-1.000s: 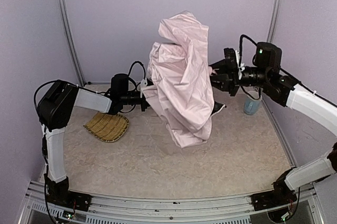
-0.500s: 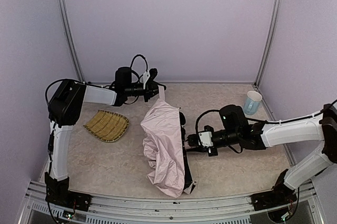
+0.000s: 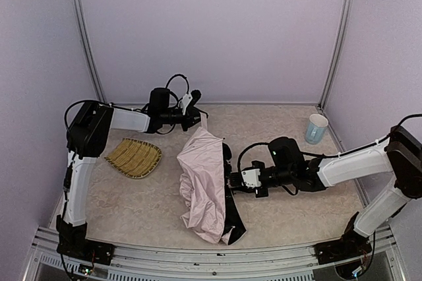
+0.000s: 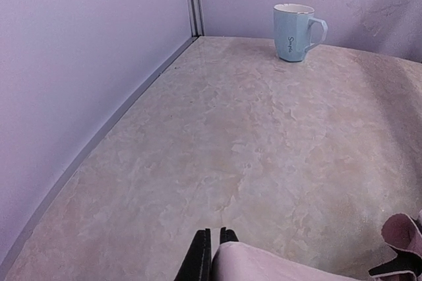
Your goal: Put away the umbrella
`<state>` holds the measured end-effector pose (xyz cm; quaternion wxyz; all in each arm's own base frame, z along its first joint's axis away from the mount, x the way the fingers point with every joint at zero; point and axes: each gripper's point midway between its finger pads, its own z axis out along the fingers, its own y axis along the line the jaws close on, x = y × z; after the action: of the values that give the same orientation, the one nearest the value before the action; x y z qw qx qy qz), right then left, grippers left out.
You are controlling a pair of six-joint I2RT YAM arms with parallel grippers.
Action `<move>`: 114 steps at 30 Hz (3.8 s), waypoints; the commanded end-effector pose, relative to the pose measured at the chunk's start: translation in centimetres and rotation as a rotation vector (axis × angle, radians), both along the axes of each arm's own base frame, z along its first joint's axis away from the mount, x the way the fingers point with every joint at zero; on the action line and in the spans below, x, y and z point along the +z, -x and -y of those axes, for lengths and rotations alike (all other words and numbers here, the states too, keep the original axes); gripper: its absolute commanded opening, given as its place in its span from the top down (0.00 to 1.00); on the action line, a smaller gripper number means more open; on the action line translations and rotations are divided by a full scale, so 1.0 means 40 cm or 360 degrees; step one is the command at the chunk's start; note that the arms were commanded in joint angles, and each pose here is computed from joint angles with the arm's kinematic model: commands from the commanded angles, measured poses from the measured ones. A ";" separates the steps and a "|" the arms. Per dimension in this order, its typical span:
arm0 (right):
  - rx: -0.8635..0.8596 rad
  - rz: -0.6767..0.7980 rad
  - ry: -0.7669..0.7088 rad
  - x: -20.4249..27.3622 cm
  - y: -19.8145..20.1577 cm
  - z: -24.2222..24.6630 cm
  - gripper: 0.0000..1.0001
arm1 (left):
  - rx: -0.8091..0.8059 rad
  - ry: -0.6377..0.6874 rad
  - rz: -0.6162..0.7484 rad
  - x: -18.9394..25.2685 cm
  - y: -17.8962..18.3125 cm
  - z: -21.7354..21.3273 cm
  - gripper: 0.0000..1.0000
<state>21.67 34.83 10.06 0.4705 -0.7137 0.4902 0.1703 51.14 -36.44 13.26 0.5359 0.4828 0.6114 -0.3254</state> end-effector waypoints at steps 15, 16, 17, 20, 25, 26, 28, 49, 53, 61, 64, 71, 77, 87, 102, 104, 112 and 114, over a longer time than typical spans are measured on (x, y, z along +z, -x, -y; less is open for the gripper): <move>-0.0130 -0.0182 0.0033 -0.064 -0.043 0.018 1.00 | 0.1111 -0.0045 0.0142 0.148 -0.220 -0.220 0.04; -0.0138 -0.0201 0.0033 -0.067 -0.048 0.021 1.00 | 0.1177 -0.0016 0.0139 0.173 -0.222 -0.253 0.03; -0.0138 -0.0220 0.0037 -0.071 -0.051 0.025 1.00 | 0.1220 0.0009 0.0139 0.199 -0.215 -0.283 0.01; -0.0152 -0.0305 0.0063 -0.086 -0.061 0.028 1.00 | 0.1241 0.0085 0.0178 0.280 -0.131 -0.332 0.01; -0.0214 -0.0456 0.0075 -0.098 -0.087 0.032 1.00 | 0.0756 -0.0007 0.0378 0.348 0.221 -0.194 0.09; -0.0218 -0.0478 0.0072 -0.099 -0.089 0.033 1.00 | 0.0589 -0.0090 0.0405 0.329 0.309 -0.149 0.11; -0.0225 -0.0528 0.0068 -0.102 -0.090 0.034 1.00 | 0.0172 -0.0219 0.0429 0.282 0.500 -0.068 0.14; -0.0404 -0.0785 0.0243 0.040 -0.059 0.098 0.42 | -0.0559 -0.0600 0.0114 -0.048 0.918 0.007 0.04; -0.0317 -0.0862 0.0182 0.118 -0.044 0.069 0.44 | -0.0440 -0.0608 0.0170 -0.056 0.882 0.011 0.04; 0.0005 -0.0812 -0.0093 0.219 -0.032 -0.113 0.56 | -0.0365 -0.0555 0.0169 -0.035 0.864 0.006 0.05; -0.0034 -0.0770 -0.0116 0.193 -0.071 -0.138 0.61 | -0.0366 -0.0529 0.0154 -0.025 0.867 0.002 0.05; -0.0337 -0.0975 -0.0097 0.026 -0.284 -0.166 0.76 | -0.0465 -0.0437 0.0207 0.076 0.904 0.017 0.06; -0.0352 -0.1224 -0.0011 -0.119 -0.296 -0.184 0.79 | -0.0664 -0.0440 0.0192 0.048 0.965 0.039 0.09; -0.0320 -0.1352 0.0039 -0.193 -0.249 -0.167 0.79 | -0.0244 -0.0581 0.0370 -0.030 0.791 0.104 0.15; -0.0216 -0.1491 -0.0001 -0.184 -0.186 -0.156 0.80 | 0.0008 -0.0360 0.0097 0.054 0.557 0.098 1.00; -0.0225 -0.1482 0.0000 -0.183 -0.190 -0.156 0.80 | -0.0242 -0.0373 0.0050 0.062 0.632 0.106 0.82; -0.0322 -0.1456 0.0008 -0.199 -0.219 -0.154 0.80 | -0.0621 -0.0422 0.0421 0.066 0.923 0.131 0.30; -0.0355 -0.1462 -0.0001 -0.200 -0.229 -0.154 0.80 | -0.0662 -0.0478 0.0389 0.010 0.948 0.130 0.30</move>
<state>30.85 41.69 4.16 0.2466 -0.5277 0.6856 0.4367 14.75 -42.23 17.33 0.4751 0.6773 0.4794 -0.2928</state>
